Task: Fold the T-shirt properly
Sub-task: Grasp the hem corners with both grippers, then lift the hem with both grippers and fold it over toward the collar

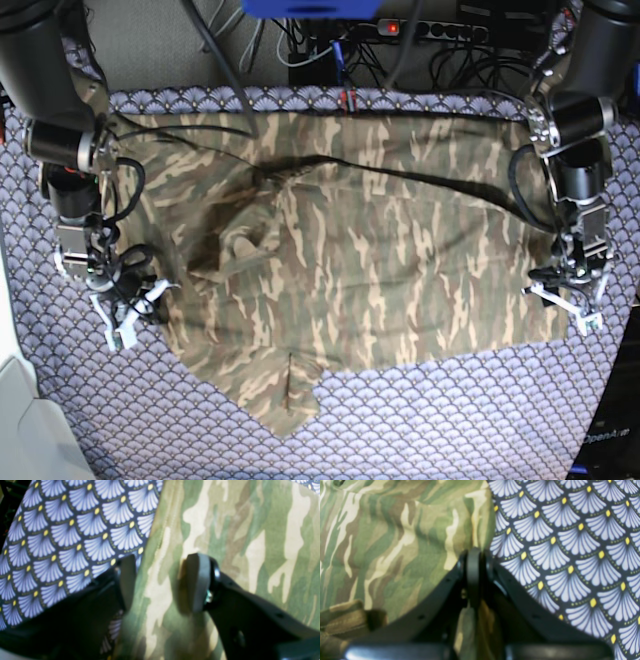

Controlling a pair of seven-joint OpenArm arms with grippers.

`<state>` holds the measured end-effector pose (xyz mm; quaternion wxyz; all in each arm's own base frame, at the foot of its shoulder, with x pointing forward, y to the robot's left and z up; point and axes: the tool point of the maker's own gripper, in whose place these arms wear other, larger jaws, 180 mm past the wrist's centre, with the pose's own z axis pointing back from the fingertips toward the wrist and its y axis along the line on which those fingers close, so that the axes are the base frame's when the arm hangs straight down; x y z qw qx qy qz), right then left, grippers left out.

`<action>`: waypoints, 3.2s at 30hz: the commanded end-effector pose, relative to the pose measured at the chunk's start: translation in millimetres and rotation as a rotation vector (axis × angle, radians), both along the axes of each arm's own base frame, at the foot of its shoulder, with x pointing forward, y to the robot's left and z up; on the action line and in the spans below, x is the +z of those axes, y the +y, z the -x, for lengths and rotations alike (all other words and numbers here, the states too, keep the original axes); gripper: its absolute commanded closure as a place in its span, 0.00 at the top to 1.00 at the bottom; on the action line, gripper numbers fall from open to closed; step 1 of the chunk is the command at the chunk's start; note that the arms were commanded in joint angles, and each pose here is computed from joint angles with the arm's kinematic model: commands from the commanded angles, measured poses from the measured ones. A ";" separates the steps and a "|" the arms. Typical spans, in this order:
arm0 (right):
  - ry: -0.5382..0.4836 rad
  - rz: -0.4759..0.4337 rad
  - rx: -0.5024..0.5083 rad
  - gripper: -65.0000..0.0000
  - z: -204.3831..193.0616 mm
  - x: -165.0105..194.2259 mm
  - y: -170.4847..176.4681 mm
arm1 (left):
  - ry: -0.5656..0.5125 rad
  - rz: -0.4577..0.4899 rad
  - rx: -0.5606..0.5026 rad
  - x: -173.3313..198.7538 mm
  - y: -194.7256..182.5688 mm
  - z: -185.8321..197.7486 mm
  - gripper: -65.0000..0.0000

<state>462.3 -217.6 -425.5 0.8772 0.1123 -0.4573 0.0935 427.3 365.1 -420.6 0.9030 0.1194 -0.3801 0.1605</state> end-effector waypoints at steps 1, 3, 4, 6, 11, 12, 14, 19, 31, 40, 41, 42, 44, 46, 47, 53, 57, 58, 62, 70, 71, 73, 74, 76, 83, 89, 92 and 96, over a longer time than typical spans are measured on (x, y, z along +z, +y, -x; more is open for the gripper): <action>-0.010 0.019 0.008 0.00 -7.4 9.6 -4.6 | -0.020 -0.012 0.010 12.4 7.4 -7.1 0.49; -0.011 0.017 0.006 0.00 -7.5 9.8 -5.0 | -0.019 -0.011 0.011 11.9 7.5 -6.7 0.49; -0.011 0.016 0.005 0.00 -7.6 10.0 -5.0 | -0.008 -0.005 0.012 7.5 6.7 -4.3 0.49; -0.011 0.016 0.005 0.00 -7.6 10.0 -5.0 | 0.015 0.006 0.014 -1.5 5.6 1.2 0.49; -0.011 0.017 0.006 0.00 -7.5 9.8 -5.0 | 0.011 0.007 0.012 -11.9 2.9 4.7 0.49; -0.011 0.017 0.006 0.00 -7.5 9.8 -5.0 | 0.016 0.012 0.015 -15.5 2.5 7.0 0.49; -0.011 0.017 0.006 0.00 -7.5 9.8 -5.0 | 0.032 0.021 0.017 -21.7 1.2 11.1 0.49; -0.011 0.017 0.006 0.00 -7.5 9.8 -5.0 | 0.052 0.040 0.002 -29.8 -12.4 11.9 0.44; -0.014 0.020 0.004 0.00 -8.6 11.5 -6.9 | 0.135 0.067 -0.007 -70.5 -30.1 51.3 0.01; -0.052 0.030 0.004 0.00 -14.5 22.6 -9.3 | 0.058 0.035 -0.013 -18.8 -23.0 28.5 0.01; -0.061 0.040 0.006 0.00 -12.5 23.1 -10.7 | 0.026 0.043 -0.015 -6.3 -26.3 23.5 0.01; -0.075 0.055 0.011 0.00 -9.8 24.1 -11.9 | -0.005 0.047 -0.018 6.4 -29.2 19.5 0.01; -0.120 0.078 0.015 0.00 -8.3 32.9 -13.5 | -0.030 0.050 -0.024 24.1 -32.0 17.9 0.01; -0.145 0.106 0.017 0.00 -2.7 38.0 -16.6 | -0.056 0.038 -0.033 41.5 -33.7 14.2 0.01; -0.148 0.119 0.023 0.00 -1.2 40.3 -14.1 | -0.055 0.036 -0.035 43.7 -34.6 15.6 0.01; -0.210 0.131 0.047 0.00 7.1 68.9 -5.7 | -0.098 0.011 -0.054 60.5 -40.8 18.2 0.01; -0.242 0.172 -0.003 0.00 16.5 87.8 -18.3 | -0.126 -0.019 -0.068 70.6 -43.1 26.2 0.01; -0.255 0.182 -0.007 0.00 18.7 92.8 -18.8 | -0.127 -0.023 -0.070 71.6 -43.5 28.9 0.01; -0.271 0.214 -0.027 0.00 36.9 98.0 -21.5 | -0.098 -0.027 -0.076 73.5 -45.8 39.6 0.01; -0.288 0.254 -0.091 0.00 72.2 107.9 -28.2 | -0.134 -0.073 -0.098 94.4 -49.9 53.9 0.01; -0.290 0.260 -0.099 0.00 76.1 109.3 -30.1 | -0.132 -0.074 -0.099 97.3 -50.7 54.8 0.01; -0.286 0.263 -0.115 0.00 85.9 108.0 -31.6 | -0.123 -0.074 -0.101 104.1 -52.9 57.0 0.01; -0.285 0.266 -0.119 0.00 90.6 107.5 -31.8 | -0.110 -0.073 -0.100 103.3 -53.4 61.0 0.01; -0.282 0.267 -0.126 0.00 100.5 105.9 -30.5 | -0.111 -0.076 -0.081 107.6 -47.5 69.2 0.01; -0.297 0.287 -0.117 0.00 128.0 112.6 -25.4 | -0.130 -0.086 -0.040 115.2 -38.1 88.7 0.01; -0.315 0.275 -0.126 0.00 156.4 121.9 -27.6 | -0.128 -0.115 -0.058 118.3 -43.9 107.4 0.01; -0.301 0.259 -0.119 0.00 171.9 118.5 -24.1 | -0.129 -0.131 -0.053 121.5 -41.5 118.0 0.01; -0.294 0.231 -0.113 0.00 188.5 118.3 -19.2 | -0.125 -0.151 -0.042 124.4 -37.0 132.3 0.01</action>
